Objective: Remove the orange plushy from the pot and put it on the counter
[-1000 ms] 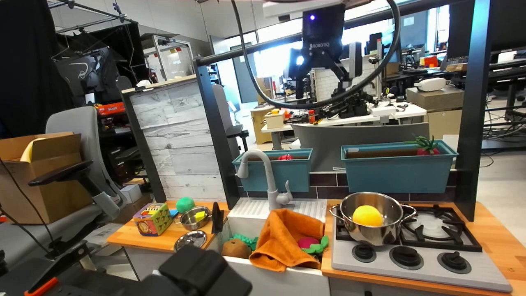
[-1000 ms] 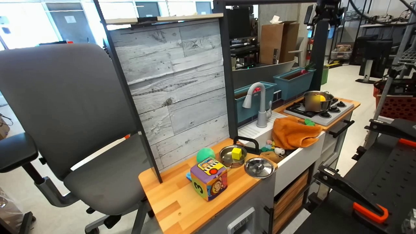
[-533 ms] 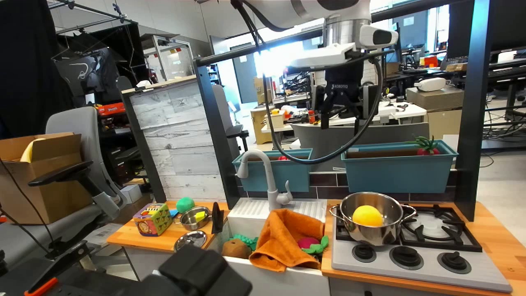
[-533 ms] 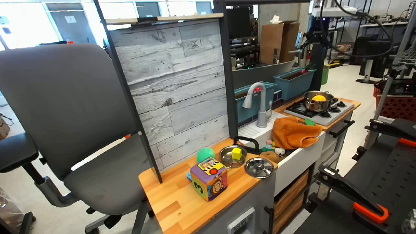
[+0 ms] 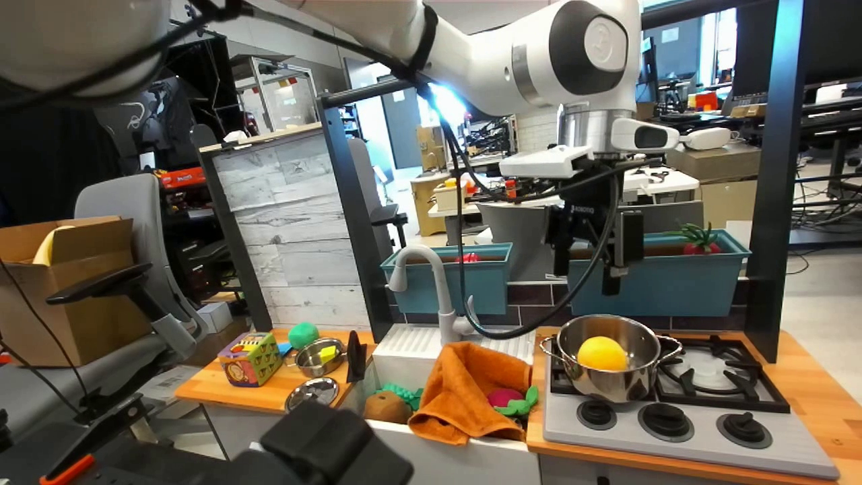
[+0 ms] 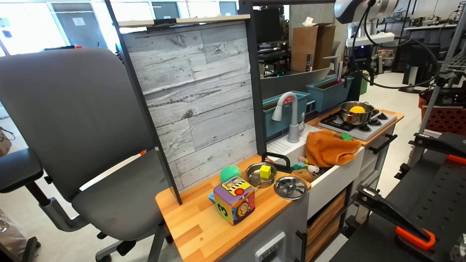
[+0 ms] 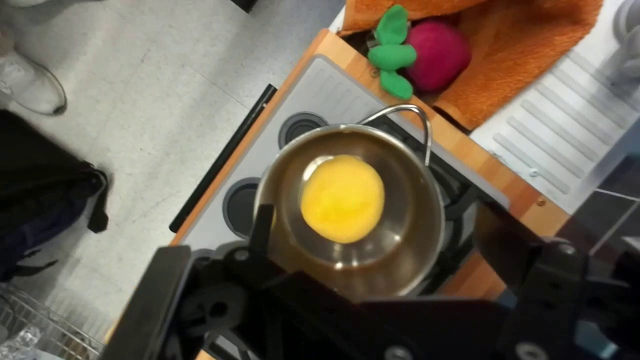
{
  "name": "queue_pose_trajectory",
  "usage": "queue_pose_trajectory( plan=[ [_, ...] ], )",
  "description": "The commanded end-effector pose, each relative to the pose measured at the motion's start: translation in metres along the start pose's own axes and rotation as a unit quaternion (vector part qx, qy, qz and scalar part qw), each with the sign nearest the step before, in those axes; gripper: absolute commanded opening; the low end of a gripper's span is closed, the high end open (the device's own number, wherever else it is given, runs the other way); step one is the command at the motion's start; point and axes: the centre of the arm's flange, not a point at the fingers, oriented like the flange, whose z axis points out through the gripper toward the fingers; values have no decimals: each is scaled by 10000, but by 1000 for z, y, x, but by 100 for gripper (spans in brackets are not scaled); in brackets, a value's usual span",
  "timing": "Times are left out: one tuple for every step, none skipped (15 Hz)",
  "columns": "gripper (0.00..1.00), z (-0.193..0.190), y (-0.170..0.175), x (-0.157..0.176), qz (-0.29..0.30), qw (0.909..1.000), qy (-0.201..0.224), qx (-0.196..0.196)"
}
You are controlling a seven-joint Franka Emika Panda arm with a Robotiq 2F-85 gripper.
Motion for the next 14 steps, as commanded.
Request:
queue_pose_trajectory(
  plan=[
    [100, 20, -3, 77, 471, 9982, -263, -242],
    [100, 30, 3, 79, 607, 9972, -299, -310],
    [100, 37, 8, 81, 743, 9961, -352, -329],
    [100, 41, 12, 83, 877, 9951, -330, -328],
    [100, 43, 13, 84, 1022, 9941, -201, -290],
    [100, 44, 13, 84, 1138, 9931, -115, -264],
    [100, 43, 13, 85, 1245, 9919, -63, -246],
    [100, 43, 12, 87, 1349, 9906, -18, -235],
    [100, 44, 11, 88, 1460, 9889, 50, -257],
    [100, 44, 10, 89, 1570, 9872, 92, -259],
    [100, 45, 9, 89, 1706, 9850, 113, -252],
    [100, 46, 7, 90, 1814, 9830, 146, -256],
    [100, 47, 6, 90, 1910, 9810, 192, -271],
    [100, 50, 4, 90, 1979, 9794, 245, -324]
  ],
)
